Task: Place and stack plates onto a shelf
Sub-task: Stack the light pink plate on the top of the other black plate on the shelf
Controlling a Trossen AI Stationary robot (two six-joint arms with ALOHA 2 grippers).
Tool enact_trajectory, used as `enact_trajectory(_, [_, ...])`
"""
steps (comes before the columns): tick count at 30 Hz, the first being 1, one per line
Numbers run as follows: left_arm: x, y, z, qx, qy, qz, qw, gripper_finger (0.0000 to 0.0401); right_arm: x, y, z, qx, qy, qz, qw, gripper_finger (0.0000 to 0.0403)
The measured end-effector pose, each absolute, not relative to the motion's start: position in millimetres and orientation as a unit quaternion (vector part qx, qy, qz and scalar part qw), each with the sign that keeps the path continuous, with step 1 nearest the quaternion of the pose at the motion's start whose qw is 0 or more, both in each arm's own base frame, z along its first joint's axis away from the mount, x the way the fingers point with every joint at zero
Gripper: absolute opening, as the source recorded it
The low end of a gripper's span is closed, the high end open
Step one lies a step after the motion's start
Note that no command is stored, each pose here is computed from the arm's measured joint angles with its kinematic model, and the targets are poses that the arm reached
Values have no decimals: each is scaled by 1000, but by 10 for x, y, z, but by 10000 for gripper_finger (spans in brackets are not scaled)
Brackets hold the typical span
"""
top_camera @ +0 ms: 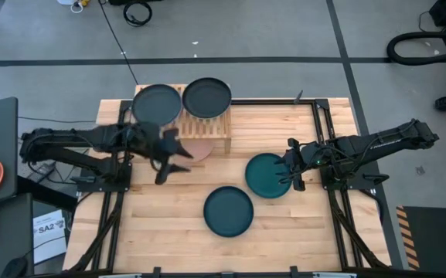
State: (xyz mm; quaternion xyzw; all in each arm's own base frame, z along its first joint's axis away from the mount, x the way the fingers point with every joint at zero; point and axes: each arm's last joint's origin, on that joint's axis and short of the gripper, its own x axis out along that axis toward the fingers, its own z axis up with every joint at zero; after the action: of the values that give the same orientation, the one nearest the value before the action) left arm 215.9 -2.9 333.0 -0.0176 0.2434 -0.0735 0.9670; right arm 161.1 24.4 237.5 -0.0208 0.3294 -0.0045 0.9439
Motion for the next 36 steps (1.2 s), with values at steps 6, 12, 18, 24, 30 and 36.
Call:
enact_trajectory(6, [2359, -399, 3130, -4, 288, -100, 952, 221, 1615, 245, 2380, -20, 326, -4, 945, 193])
enact_trajectory(12, [2552, -644, 2840, 35, 344, -85, 934, 221, 1615, 245, 2380, -20, 326, -4, 945, 193])
enact_trajectory(18, [2718, -722, 2545, 78, 394, -28, 915, 221, 1619, 246, 2384, -20, 323, -4, 946, 193])
enact_trajectory(24, [2868, -709, 2250, 105, 431, 66, 894, 221, 1619, 246, 2385, -20, 323, -4, 946, 193])
enact_trajectory(30, [2972, -692, 1952, 127, 457, 160, 866, 221, 1620, 246, 2387, -19, 322, -4, 947, 193])
enact_trajectory(36, [3058, -655, 1662, 145, 468, 237, 839, 221, 1621, 246, 2388, -19, 321, -4, 947, 193])
